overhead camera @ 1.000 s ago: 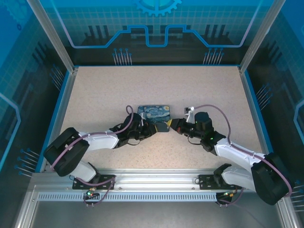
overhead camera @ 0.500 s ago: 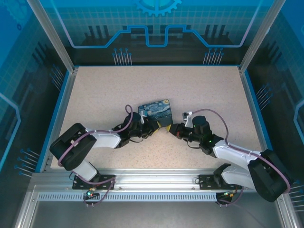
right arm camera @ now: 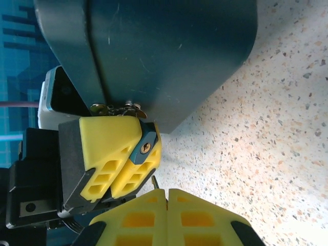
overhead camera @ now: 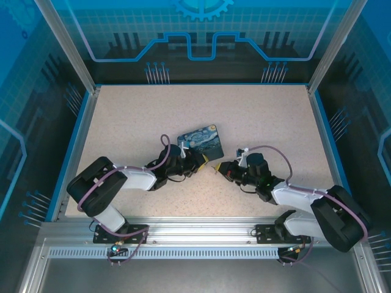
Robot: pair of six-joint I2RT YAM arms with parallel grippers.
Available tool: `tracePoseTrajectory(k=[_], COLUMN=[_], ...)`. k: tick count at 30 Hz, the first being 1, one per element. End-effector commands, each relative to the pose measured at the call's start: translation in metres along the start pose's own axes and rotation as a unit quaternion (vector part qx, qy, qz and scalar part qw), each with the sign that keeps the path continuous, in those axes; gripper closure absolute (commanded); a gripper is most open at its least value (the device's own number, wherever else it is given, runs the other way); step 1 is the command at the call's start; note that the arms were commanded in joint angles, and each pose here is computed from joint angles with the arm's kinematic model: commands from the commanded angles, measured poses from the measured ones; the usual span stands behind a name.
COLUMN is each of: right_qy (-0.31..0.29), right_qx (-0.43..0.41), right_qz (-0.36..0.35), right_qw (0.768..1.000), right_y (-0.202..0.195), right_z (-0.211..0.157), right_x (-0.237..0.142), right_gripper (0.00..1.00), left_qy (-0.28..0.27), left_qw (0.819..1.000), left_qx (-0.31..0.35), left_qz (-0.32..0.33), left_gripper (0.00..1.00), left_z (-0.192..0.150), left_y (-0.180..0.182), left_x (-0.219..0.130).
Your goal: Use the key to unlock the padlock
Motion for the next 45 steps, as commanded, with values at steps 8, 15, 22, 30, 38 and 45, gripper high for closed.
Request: tracePoseTrajectory(k=[8,15,22,30,38,45], right_qy=[-0.038,-0.041,-0.043,-0.039,-0.039,-0.039], right_qx=[0.082,0.083,0.079,0.077,0.081,0.082], right_qz=[0.023,0.024,0.029,0.032,0.032,0.034], right_qw=[0.996,0.995,0.996,0.996,0.995,0.995], right_y=[-0.002,0.005,0.012,0.017,0.016,0.019], right_z=[0.005,0.007,0.009,0.009,0.010,0.012], right_x=[0.002,0.001,0.005,0.013,0.019,0.023], right_gripper=[1.00,1.00,1.00,1.00,1.00,1.00], left_qy=[-0.007,-0.015,-0.019,-0.022,-0.020,-0.019], left_qw=[0.999,0.999,0.998,0.998,0.998,0.998], left_qx=[-0.008,-0.010,-0.013,-0.015,-0.016,-0.015], left_qz=[-0.035,-0.043,-0.053,-0.057,-0.058,-0.058], left_gripper=[1.00,1.00,1.00,1.00,1.00,1.00], left_z=[0.002,0.003,0.005,0.005,0.005,0.004], left_y=[-0.010,-0.012,-0.017,-0.020,-0.021,-0.020], left_x=[-0.004,-0.007,-0.006,-0.004,-0.002,-0.001])
Point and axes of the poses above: each hand's point on the last joint's axis, 136 mm out from that joint toward the fingers, its own x axis out along the fingers, its own y axis along the line the jaws close on, z = x × y, the point moved 3 cm from there along -x, back along the fingers, and after that the axes turned 10 degrees about -x, right-handed, at the moved point
